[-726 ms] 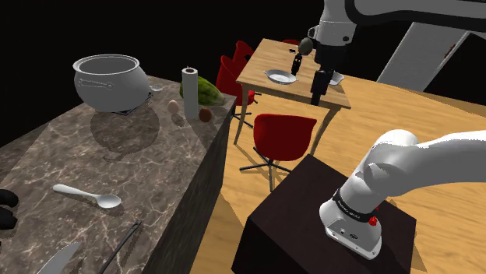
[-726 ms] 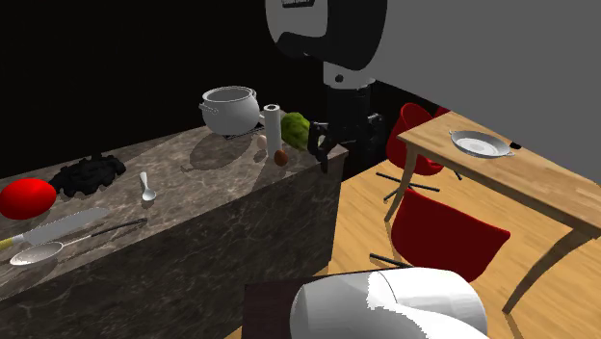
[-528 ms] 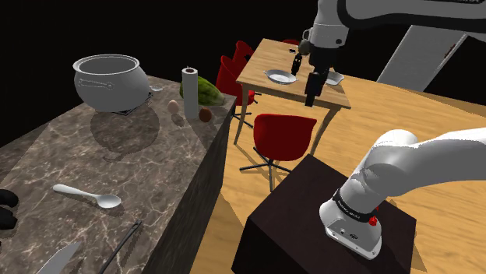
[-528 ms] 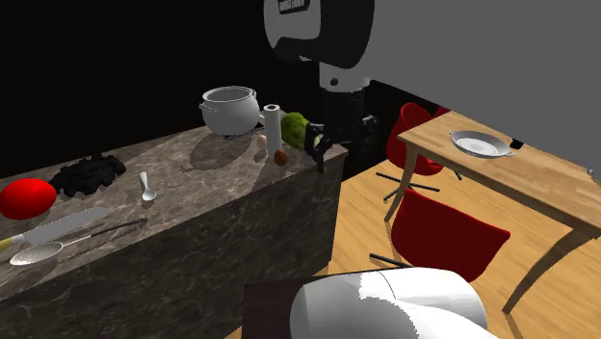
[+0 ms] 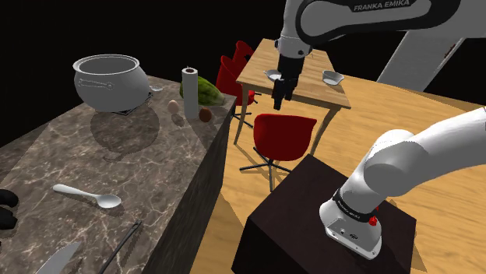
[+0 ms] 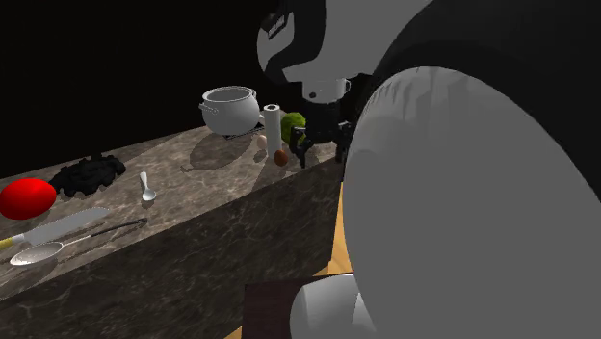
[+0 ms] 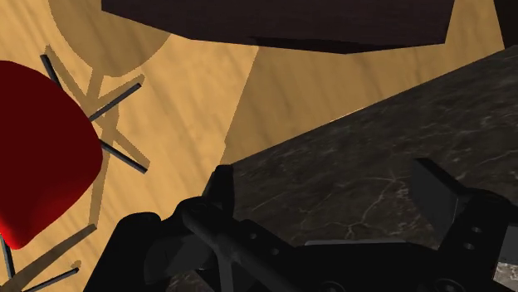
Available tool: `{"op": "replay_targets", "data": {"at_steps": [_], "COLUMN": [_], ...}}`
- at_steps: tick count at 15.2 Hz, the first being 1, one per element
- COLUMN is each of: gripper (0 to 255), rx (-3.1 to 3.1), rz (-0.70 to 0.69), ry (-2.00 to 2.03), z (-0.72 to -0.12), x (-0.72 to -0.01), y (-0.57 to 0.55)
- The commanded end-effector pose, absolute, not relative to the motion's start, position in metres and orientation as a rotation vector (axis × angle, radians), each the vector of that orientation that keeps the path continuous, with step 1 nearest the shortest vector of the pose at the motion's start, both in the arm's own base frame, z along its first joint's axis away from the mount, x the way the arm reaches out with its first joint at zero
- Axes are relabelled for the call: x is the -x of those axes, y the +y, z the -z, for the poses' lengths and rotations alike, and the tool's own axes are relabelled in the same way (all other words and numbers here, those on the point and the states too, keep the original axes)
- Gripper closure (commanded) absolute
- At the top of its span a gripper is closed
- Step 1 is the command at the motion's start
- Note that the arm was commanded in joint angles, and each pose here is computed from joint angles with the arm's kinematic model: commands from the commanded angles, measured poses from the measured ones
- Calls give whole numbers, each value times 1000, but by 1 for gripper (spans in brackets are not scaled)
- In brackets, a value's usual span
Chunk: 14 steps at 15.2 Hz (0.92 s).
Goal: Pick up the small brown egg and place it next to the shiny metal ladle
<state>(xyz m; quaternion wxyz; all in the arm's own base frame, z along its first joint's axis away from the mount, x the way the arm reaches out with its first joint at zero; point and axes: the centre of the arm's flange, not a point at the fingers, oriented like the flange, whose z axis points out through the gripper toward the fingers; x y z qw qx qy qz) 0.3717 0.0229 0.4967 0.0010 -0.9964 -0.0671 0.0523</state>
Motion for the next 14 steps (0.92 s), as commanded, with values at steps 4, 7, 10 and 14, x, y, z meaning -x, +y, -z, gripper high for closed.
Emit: {"op": "replay_targets", "data": {"at_steps": [4,7,10,14], "gripper": [0,0,0,0], "rx": [3116,3109,3101,3091], "rz": [-117,-90,-64,-29], "ry": [-189,-176,-164,-148], "z": [-468,-452,-436,-416], "x": [-424,-456,-488,-532], "y": [40,49,58,70]}}
